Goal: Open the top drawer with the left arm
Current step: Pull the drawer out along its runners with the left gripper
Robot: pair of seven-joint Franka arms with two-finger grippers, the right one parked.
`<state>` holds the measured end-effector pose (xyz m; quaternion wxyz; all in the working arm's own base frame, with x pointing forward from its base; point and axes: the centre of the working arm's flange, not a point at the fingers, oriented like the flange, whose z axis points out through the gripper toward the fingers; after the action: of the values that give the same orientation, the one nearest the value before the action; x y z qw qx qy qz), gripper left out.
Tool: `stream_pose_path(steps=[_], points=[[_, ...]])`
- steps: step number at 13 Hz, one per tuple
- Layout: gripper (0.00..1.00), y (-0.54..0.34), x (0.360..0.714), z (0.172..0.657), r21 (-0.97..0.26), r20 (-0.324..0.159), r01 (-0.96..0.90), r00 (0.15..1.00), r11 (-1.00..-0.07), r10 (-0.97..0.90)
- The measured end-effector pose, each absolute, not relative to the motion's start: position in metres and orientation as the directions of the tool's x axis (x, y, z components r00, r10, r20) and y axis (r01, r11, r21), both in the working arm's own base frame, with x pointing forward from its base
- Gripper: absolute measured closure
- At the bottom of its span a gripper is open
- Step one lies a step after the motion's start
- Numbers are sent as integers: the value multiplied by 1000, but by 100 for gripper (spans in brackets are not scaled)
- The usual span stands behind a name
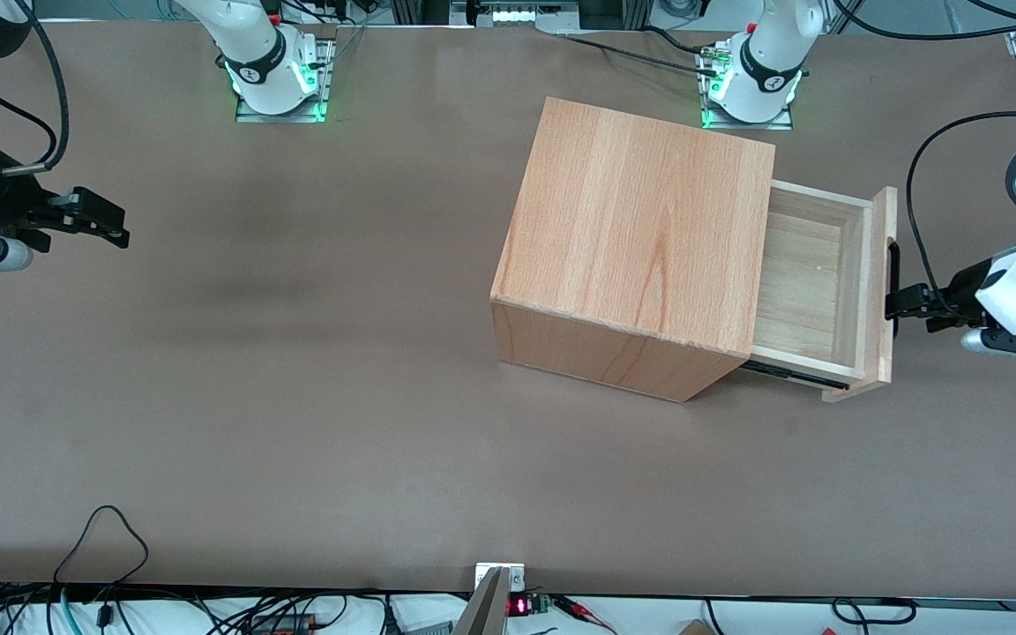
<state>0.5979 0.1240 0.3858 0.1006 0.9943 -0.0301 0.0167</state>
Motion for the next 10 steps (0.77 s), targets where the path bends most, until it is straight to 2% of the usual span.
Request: stream_pose_path(steps=[10], points=[[0, 175, 602, 389, 168, 75, -42, 997, -985, -29]])
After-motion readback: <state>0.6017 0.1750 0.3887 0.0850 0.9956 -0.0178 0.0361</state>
